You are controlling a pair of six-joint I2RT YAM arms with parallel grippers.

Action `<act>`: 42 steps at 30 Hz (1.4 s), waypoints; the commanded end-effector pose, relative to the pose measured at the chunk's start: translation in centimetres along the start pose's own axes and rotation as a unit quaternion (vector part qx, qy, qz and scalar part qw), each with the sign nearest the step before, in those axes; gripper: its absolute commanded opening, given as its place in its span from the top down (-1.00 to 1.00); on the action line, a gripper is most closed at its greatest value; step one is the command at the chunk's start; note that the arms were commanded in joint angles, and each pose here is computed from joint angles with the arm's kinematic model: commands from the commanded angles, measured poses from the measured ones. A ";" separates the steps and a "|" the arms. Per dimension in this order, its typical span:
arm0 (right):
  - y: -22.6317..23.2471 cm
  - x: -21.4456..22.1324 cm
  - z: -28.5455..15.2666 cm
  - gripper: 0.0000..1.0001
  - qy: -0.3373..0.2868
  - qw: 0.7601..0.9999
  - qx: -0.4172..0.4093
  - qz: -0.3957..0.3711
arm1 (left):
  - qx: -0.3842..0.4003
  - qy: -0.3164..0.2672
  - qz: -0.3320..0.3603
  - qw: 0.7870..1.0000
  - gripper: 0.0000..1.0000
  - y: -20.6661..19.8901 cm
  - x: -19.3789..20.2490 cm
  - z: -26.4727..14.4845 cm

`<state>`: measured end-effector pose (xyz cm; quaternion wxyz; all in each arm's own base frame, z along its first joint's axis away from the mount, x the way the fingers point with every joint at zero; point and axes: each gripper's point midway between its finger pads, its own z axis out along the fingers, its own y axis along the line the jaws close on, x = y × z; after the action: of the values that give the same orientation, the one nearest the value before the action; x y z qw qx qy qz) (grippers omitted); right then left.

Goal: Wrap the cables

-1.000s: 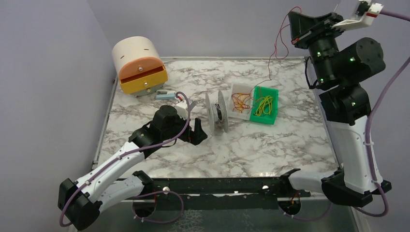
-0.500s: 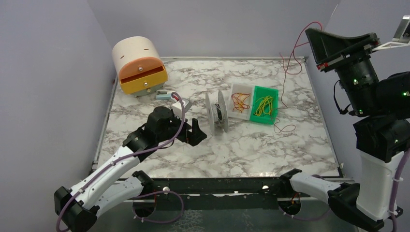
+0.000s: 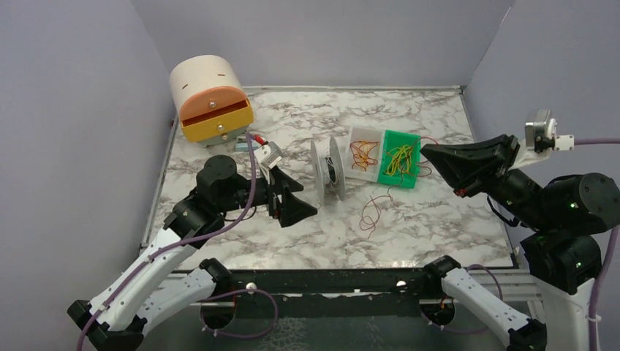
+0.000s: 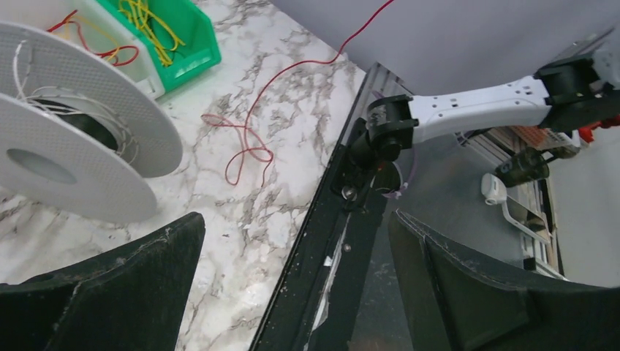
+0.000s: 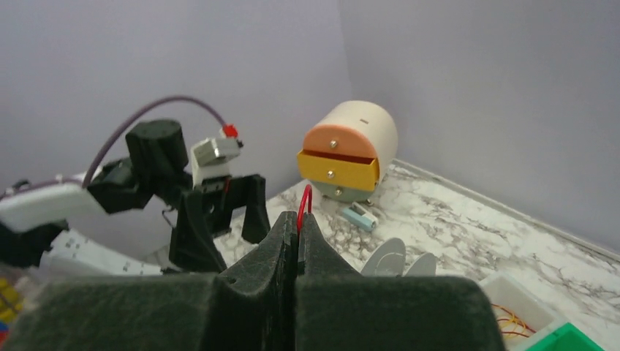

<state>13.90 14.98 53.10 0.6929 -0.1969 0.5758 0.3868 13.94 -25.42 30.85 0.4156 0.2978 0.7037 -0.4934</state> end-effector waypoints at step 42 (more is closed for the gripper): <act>11.7 6.6 -6.3 0.98 -0.047 0.809 -0.520 -0.271 | 0.222 0.003 -0.071 0.972 -0.88 -6.7 0.1 3.8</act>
<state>1.96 20.10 46.85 0.5967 -0.6395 0.1987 0.4421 10.09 -30.91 32.04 0.3014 0.3146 0.6182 -0.6542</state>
